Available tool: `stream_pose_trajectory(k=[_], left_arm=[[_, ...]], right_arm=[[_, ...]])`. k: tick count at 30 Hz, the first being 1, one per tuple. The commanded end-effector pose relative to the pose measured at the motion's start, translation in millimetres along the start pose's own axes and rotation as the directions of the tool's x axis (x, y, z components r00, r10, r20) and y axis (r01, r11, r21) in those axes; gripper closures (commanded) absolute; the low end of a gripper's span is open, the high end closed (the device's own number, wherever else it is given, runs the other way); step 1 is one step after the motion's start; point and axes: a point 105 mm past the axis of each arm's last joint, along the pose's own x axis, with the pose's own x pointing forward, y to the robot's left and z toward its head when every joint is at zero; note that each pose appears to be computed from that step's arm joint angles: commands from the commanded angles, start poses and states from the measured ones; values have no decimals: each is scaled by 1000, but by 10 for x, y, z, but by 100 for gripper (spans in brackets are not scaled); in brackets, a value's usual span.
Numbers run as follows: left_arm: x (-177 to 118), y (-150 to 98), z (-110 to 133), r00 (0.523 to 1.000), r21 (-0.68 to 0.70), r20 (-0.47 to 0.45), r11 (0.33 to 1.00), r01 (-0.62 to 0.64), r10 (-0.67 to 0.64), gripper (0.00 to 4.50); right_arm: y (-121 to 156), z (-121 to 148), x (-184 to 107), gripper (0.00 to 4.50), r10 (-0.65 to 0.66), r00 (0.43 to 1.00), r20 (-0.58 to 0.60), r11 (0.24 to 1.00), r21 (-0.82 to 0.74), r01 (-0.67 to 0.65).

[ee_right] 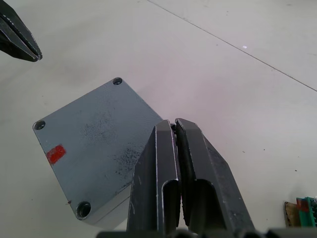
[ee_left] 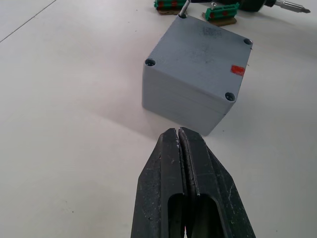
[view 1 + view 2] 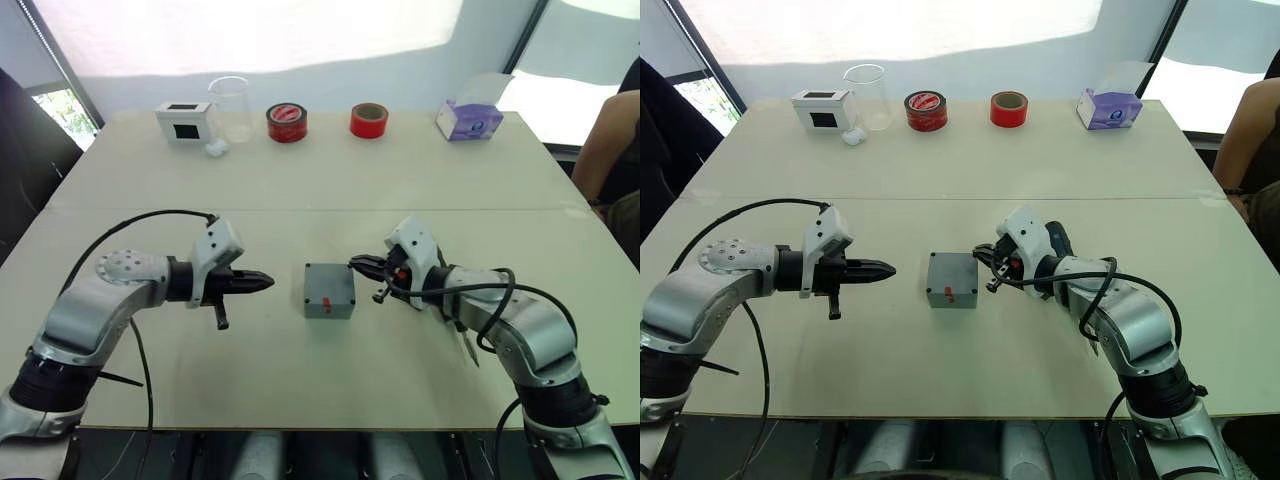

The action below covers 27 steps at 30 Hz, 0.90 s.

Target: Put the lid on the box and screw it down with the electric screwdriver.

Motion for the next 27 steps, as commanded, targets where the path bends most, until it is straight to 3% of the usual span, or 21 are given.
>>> stream_pose_trajectory(k=[1,23,27], left_arm=[[3,-30,55,1000,37,12,999,9,-9,450],[18,-40,43,1000,38,16,999,2,-3,450],[35,-58,43,1000,40,15,999,4,-4,450]], right_arm=[[50,82,-14,446,13,1000,27,999,-33,-12],[-5,32,50,446,11,1000,-5,1000,-29,-11],[-10,47,53,337,15,1000,-1,1000,-24,-15]])
